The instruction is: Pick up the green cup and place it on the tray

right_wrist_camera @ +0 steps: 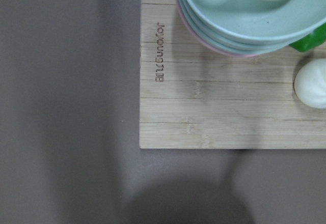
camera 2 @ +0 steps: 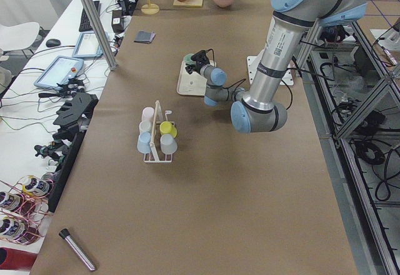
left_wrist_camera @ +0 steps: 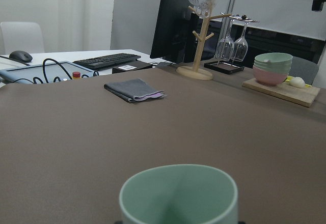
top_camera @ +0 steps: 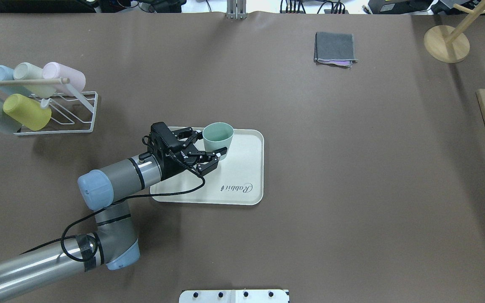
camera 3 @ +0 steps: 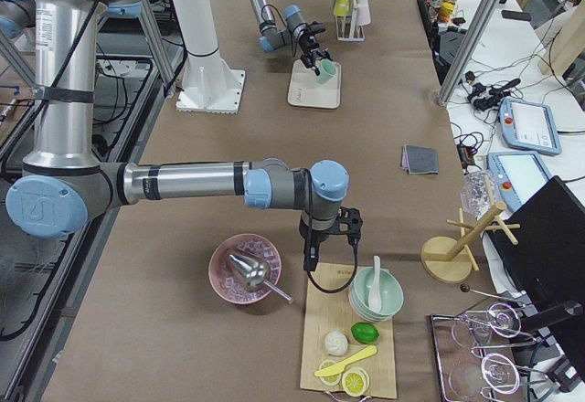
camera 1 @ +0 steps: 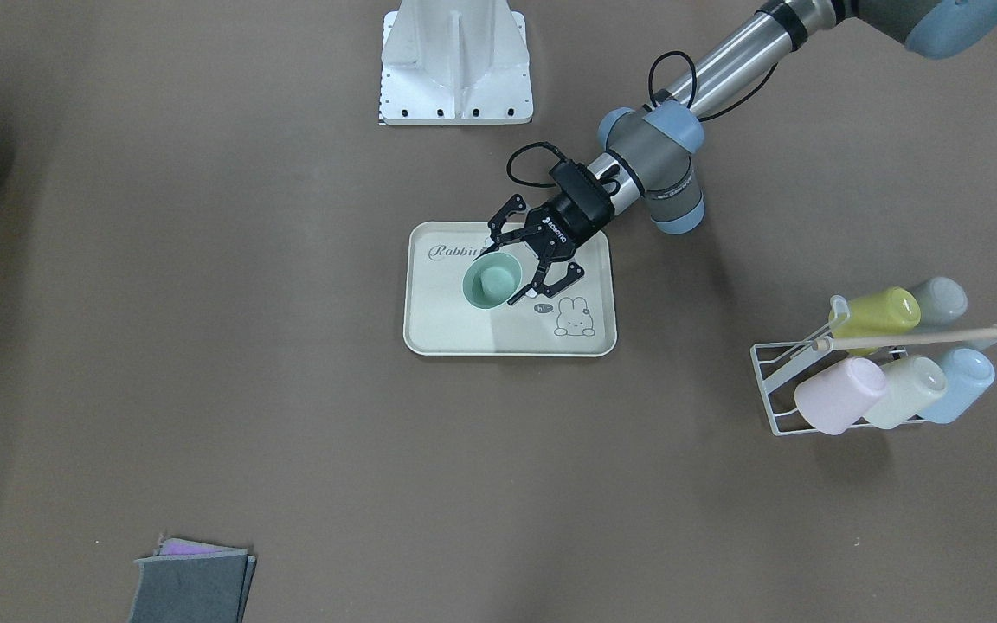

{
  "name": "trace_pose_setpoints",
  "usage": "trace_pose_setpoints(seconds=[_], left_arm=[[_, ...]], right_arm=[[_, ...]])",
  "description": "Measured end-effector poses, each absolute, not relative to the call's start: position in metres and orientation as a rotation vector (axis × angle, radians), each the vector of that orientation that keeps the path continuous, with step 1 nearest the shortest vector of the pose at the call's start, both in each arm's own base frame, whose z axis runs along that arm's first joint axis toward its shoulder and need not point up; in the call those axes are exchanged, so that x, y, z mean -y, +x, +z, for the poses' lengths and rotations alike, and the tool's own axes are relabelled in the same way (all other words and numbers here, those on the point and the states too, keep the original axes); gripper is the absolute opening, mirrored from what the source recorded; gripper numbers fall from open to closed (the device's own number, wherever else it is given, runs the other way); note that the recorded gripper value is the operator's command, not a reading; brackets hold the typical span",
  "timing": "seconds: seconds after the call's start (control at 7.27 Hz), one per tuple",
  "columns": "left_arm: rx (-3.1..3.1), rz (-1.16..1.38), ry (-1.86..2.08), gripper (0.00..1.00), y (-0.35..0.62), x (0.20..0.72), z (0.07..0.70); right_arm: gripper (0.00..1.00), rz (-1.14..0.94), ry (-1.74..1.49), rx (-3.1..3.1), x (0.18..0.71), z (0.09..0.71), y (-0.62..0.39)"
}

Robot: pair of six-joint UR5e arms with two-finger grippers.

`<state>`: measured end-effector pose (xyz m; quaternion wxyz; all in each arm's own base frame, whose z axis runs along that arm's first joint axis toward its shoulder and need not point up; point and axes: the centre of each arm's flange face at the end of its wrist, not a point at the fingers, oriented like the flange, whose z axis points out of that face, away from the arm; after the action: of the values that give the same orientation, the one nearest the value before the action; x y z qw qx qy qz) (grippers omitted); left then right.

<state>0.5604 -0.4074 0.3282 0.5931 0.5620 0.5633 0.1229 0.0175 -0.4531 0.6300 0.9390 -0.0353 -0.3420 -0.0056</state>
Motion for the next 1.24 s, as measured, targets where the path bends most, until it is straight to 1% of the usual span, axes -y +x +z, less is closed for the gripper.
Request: trace_pose_setpoints(seconds=[0.14, 0.28, 0.41, 0.55, 0.83, 1.24], left_arm=[[-1.271, 0.306, 1.297, 0.13, 0.566, 0.410, 0.330], [-1.250, 0.321, 1.300, 0.23, 0.569, 0.411, 0.331], [-1.241, 0.329, 1.305, 0.58, 0.570, 0.412, 0.329], [-1.240, 0.332, 1.310, 0.73, 0.571, 0.412, 0.326], [-1.240, 0.331, 1.314, 0.88, 0.571, 0.412, 0.325], [-1.259, 0.323, 1.328, 0.96, 0.565, 0.409, 0.330]], right_arm=[[1.00, -0.012, -0.071, 0.689, 0.456, 0.633, 0.017], [1.00, -0.010, -0.080, 0.685, 0.456, 0.639, 0.017], [1.00, -0.007, -0.087, 0.688, 0.455, 0.643, 0.017], [1.00, -0.006, -0.087, 0.697, 0.456, 0.642, 0.016], [1.00, -0.009, -0.076, 0.736, 0.462, 0.634, 0.013], [1.00, -0.003, -0.073, 0.756, 0.467, 0.630, 0.014]])
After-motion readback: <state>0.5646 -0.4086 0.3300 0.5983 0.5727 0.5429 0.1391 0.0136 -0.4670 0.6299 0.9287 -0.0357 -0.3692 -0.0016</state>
